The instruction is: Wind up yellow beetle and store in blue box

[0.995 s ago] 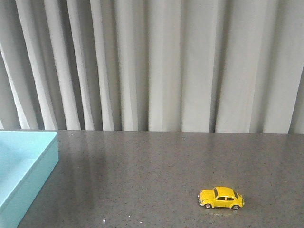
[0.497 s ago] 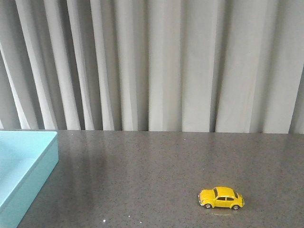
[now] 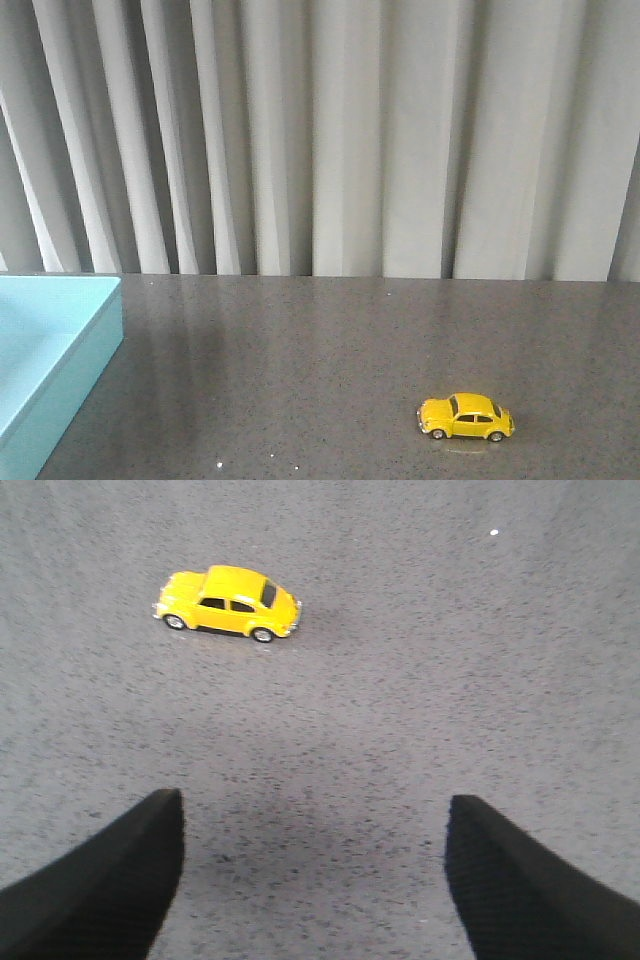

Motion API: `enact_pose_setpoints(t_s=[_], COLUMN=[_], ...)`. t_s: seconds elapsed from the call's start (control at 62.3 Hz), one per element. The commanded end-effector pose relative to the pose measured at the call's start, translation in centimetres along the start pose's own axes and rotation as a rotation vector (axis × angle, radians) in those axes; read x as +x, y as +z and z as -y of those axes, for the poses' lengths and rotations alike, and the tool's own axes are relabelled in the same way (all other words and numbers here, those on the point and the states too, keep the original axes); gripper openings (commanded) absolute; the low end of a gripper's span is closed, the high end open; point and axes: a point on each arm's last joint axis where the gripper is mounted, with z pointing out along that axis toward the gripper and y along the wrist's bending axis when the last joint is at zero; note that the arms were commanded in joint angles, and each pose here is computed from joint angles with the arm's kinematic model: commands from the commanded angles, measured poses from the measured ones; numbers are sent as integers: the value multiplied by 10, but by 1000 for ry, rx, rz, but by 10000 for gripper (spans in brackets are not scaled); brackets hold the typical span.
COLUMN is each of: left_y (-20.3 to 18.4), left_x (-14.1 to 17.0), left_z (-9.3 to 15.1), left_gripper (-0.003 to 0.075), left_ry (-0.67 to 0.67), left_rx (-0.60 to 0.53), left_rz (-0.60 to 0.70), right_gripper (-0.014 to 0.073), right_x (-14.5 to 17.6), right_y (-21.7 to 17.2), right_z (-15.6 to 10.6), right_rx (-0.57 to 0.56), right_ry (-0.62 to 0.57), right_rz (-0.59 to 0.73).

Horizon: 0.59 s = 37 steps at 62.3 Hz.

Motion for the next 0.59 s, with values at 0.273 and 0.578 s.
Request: enact_pose_setpoints(t_s=[0.273, 0.578], left_y=[8, 26], left_x=[-12, -11], left_z=[2, 23], left_gripper=[536, 536], left_ry=[21, 107], left_rx=[13, 140], left_rz=[56, 11], right_gripper=[559, 532], right_x=[-45, -98], right_y=[16, 78], right_z=[-7, -29], right_rx=[-83, -97], right_ry=[-25, -71], right_rz=[-27, -172])
